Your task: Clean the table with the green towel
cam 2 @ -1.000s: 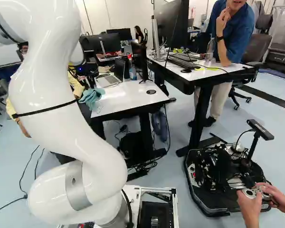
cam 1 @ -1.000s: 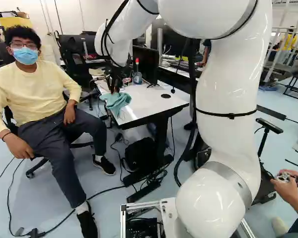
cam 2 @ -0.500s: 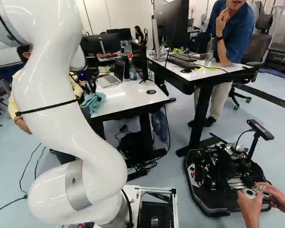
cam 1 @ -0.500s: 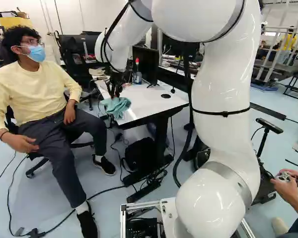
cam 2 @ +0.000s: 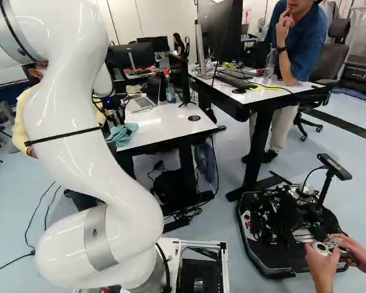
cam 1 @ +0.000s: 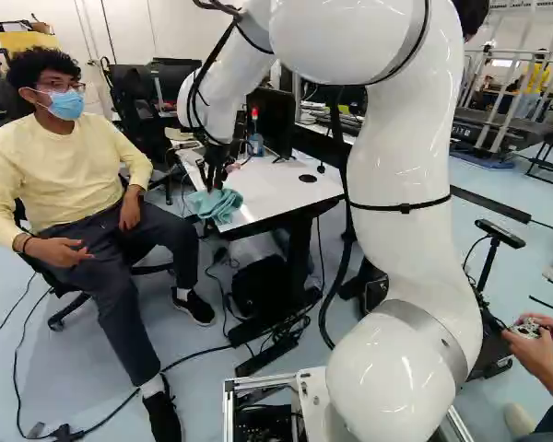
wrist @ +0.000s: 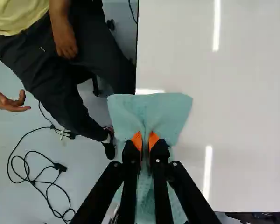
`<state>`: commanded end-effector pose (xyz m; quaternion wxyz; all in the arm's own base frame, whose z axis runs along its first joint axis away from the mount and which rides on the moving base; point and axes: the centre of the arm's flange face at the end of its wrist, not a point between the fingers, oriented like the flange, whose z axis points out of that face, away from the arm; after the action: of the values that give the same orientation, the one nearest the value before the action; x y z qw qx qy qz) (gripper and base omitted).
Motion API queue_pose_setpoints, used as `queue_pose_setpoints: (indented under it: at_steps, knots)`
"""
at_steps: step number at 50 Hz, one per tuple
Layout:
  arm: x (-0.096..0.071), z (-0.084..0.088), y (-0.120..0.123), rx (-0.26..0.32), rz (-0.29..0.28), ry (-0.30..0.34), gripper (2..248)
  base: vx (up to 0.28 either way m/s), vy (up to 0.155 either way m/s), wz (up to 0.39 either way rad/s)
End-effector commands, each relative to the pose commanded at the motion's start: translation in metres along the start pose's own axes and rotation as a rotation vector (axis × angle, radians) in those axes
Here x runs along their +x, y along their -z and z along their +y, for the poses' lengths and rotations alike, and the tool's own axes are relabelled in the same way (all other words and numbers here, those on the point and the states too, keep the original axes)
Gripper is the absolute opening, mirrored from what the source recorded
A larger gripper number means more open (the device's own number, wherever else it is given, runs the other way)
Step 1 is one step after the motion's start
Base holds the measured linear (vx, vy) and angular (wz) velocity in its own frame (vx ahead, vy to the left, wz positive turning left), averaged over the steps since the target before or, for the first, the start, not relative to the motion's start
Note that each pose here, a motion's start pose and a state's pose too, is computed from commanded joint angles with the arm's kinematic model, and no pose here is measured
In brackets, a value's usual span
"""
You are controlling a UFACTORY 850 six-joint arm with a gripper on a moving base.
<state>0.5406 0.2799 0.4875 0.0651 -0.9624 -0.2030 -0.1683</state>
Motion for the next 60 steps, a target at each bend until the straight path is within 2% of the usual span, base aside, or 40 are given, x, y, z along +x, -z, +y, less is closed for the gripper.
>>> queue_pose_setpoints:
  at_steps: [23,39,60]
  knots:
    - [-0.02,0.002,0.01,-0.002,0.04,-0.002,39,0.0,0.0,0.0]
    - [-0.026,0.009,0.014,-0.007,0.069,-0.013,39,0.0,0.0,0.0]
    - [-0.029,0.016,-0.009,-0.013,0.072,-0.023,39,0.0,0.0,0.0]
